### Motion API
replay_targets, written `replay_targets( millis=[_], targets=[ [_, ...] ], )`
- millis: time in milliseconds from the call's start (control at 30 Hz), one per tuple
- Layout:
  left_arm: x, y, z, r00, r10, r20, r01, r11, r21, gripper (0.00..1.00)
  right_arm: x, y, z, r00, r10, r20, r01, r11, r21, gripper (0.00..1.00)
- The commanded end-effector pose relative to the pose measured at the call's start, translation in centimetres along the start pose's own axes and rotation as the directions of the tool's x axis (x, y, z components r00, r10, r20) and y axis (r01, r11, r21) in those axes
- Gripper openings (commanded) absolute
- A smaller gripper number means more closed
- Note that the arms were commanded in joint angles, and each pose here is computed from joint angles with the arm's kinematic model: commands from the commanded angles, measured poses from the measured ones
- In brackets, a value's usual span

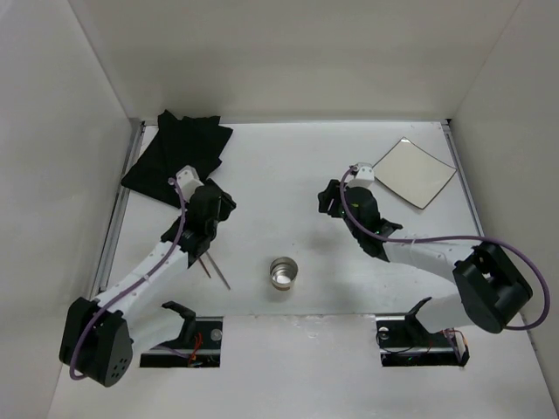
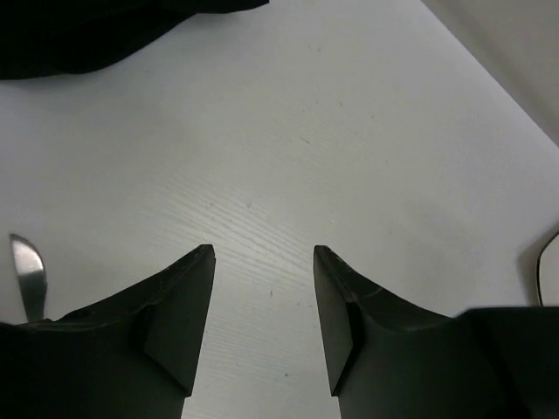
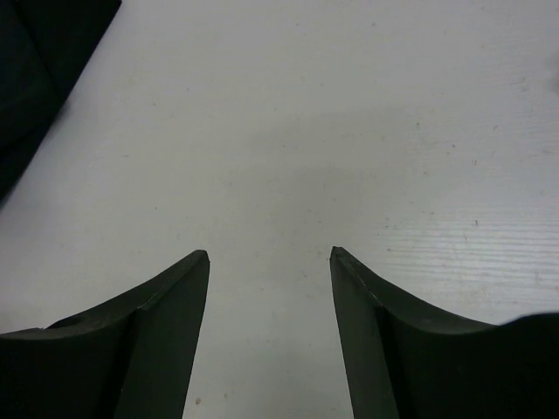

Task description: Set the dinner table for one person

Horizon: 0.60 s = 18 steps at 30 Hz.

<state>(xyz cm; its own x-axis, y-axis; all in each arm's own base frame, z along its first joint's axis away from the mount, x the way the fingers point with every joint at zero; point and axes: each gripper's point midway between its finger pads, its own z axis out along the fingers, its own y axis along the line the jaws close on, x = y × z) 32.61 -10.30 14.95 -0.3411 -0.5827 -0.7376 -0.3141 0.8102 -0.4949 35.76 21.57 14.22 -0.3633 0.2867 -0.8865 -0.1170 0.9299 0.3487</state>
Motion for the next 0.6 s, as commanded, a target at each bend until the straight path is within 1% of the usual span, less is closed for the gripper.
replay_targets(
  millis=[0, 167, 200, 233, 267, 333, 400, 500, 533, 567],
  targets=[
    [-1.5, 1.6, -0.2, 0.998, -0.048, 0.05, 0.05, 0.998, -0.036, 0.48, -2.8, 0.5, -0.3, 0.995, 0.047, 0.085, -0.045, 0.998, -0.033, 0.64],
    [-4.7, 0.0, 0.1, 0.983, -0.119, 0.138, 0.118, 0.993, 0.019, 0.49, -2.2, 0.5, 0.1, 0.997, 0.051, 0.063, -0.049, 0.998, -0.038, 0.63],
    [-5.0, -0.2, 0.4, 0.982, -0.13, 0.14, 0.129, 0.991, 0.017, 0.5, -2.2, 0.6, 0.1, 0.997, 0.052, 0.062, -0.049, 0.998, -0.043, 0.61],
    [-5.1, -0.7, 1.1, 0.981, -0.142, 0.133, 0.141, 0.99, 0.015, 0.52, -2.2, 0.6, 0.1, 0.997, 0.052, 0.061, -0.049, 0.998, -0.044, 0.57],
    [-5.2, -1.1, 2.0, 0.98, -0.157, 0.125, 0.157, 0.988, 0.003, 0.53, -2.2, 0.5, 0.1, 0.997, 0.053, 0.061, -0.05, 0.998, -0.044, 0.51],
    [-5.6, -1.7, 3.5, 0.974, -0.191, 0.119, 0.193, 0.981, -0.009, 0.53, -2.3, 0.5, 0.0, 0.997, 0.053, 0.057, -0.05, 0.998, -0.048, 0.25],
    [-5.9, -2.3, 5.1, 0.967, -0.225, 0.121, 0.228, 0.973, -0.016, 0.53, -2.5, 0.8, -0.3, 0.996, 0.067, 0.058, -0.064, 0.996, -0.065, 0.12],
    [-6.6, -2.8, 7.8, 0.956, -0.258, 0.136, 0.266, 0.963, -0.045, 0.54, -2.8, 1.3, -0.7, 0.995, 0.076, 0.061, -0.07, 0.993, -0.096, 0.13],
    [-6.9, -2.7, 8.7, 0.95, -0.275, 0.148, 0.286, 0.956, -0.061, 0.54, -2.9, 1.3, -0.7, 0.995, 0.073, 0.061, -0.067, 0.993, -0.096, 0.16],
    [-7.0, -2.8, 9.6, 0.946, -0.283, 0.157, 0.296, 0.953, -0.071, 0.54, -2.9, 1.2, -0.6, 0.995, 0.073, 0.061, -0.067, 0.993, -0.093, 0.21]
  ],
)
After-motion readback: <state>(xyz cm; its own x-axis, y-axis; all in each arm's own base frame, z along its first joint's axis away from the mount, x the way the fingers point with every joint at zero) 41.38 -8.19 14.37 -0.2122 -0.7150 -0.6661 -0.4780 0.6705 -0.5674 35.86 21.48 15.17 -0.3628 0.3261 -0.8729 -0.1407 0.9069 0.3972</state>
